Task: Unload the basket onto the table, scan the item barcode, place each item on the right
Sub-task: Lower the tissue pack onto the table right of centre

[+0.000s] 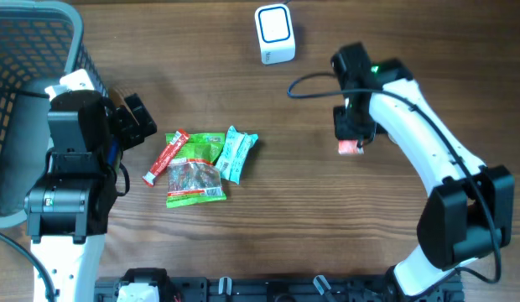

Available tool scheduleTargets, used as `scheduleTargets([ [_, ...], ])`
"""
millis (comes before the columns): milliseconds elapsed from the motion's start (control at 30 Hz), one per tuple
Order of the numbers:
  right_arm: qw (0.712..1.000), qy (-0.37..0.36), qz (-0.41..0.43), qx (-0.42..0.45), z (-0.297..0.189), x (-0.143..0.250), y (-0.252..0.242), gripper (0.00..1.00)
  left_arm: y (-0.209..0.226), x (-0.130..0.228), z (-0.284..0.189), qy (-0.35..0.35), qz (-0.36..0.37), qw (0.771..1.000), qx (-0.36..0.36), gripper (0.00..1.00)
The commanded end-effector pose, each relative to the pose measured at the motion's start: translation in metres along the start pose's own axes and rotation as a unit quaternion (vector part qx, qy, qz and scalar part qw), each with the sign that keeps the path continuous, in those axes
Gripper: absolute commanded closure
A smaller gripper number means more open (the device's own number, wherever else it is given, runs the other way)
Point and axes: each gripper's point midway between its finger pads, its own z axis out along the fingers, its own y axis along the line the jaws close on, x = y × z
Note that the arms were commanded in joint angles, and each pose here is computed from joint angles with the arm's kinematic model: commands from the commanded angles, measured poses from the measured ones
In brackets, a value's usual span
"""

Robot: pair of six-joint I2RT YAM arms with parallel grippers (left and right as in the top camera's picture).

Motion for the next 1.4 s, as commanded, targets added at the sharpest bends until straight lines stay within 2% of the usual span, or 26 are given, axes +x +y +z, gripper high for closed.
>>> scheduleTargets([
  [0, 0.997, 0.006, 0.032, 0.064, 0.037, 0.011, -0.029, 0.96, 0.002, -0.006, -0.003, -0.009, -0.001, 1.0, -0.004, 0.0],
  [100, 0.997, -0.003, 0.031, 0.066, 0.051, 0.011, -0.034, 0.89, 0.002, -0.006, -0.003, -0.009, -0.001, 1.0, -0.004, 0.0],
  [133, 0.997, -0.007, 0.029, 0.065, 0.053, 0.009, -0.034, 0.81, 0.002, -0.006, -0.003, -0.009, -0.001, 1.0, -0.004, 0.0],
  [167, 0.998, -0.013, 0.025, 0.064, 0.054, 0.006, -0.034, 0.65, 0.002, -0.006, -0.003, -0.009, -0.001, 1.0, -0.004, 0.0],
  [200, 0.998, -0.017, 0.017, 0.063, 0.054, 0.004, -0.033, 0.56, 0.002, -0.006, -0.003, -0.009, -0.001, 1.0, -0.004, 0.0],
  [267, 0.998, -0.027, -0.01, 0.062, 0.051, -0.003, -0.033, 0.48, 0.002, -0.006, -0.003, -0.009, -0.001, 1.0, -0.004, 0.0],
  [367, 0.998, -0.036, -0.009, 0.057, 0.041, -0.011, -0.032, 0.47, 0.002, -0.006, -0.003, -0.009, -0.001, 1.0, -0.004, 0.0],
  [433, 0.999, -0.035, -0.009, 0.018, 0.03, -0.016, -0.02, 0.47, 0.002, -0.006, -0.003, -0.009, -0.001, 1.0, -0.004, 0.0],
  [500, 0.999, -0.028, -0.01, -0.038, 0.024, -0.016, -0.001, 0.5, 0.002, -0.006, -0.003, -0.009, -0.001, 1.0, -0.004, 0.0],
  [567, 0.996, -0.009, -0.013, -0.091, 0.021, -0.008, 0.017, 0.62, 0.002, -0.006, -0.003, -0.009, -0.001, 1.0, -0.004, 0.0],
  [633, 0.994, 0.012, -0.005, -0.104, 0.023, 0.002, 0.021, 0.96, 0.002, -0.006, -0.003, -0.009, -0.001, 1.0, -0.004, 0.0],
  [1000, 0.999, 0.006, 0.021, -0.042, 0.082, 0.025, 0.005, 0.95, 0.002, -0.006, -0.003, -0.009, -0.001, 1.0, -0.004, 0.0],
  [1367, 0.998, -0.047, 0.038, 0.012, 0.103, 0.016, -0.012, 0.96, 0.002, -0.006, -0.003, -0.009, -0.001, 1.0, -0.004, 0.0],
])
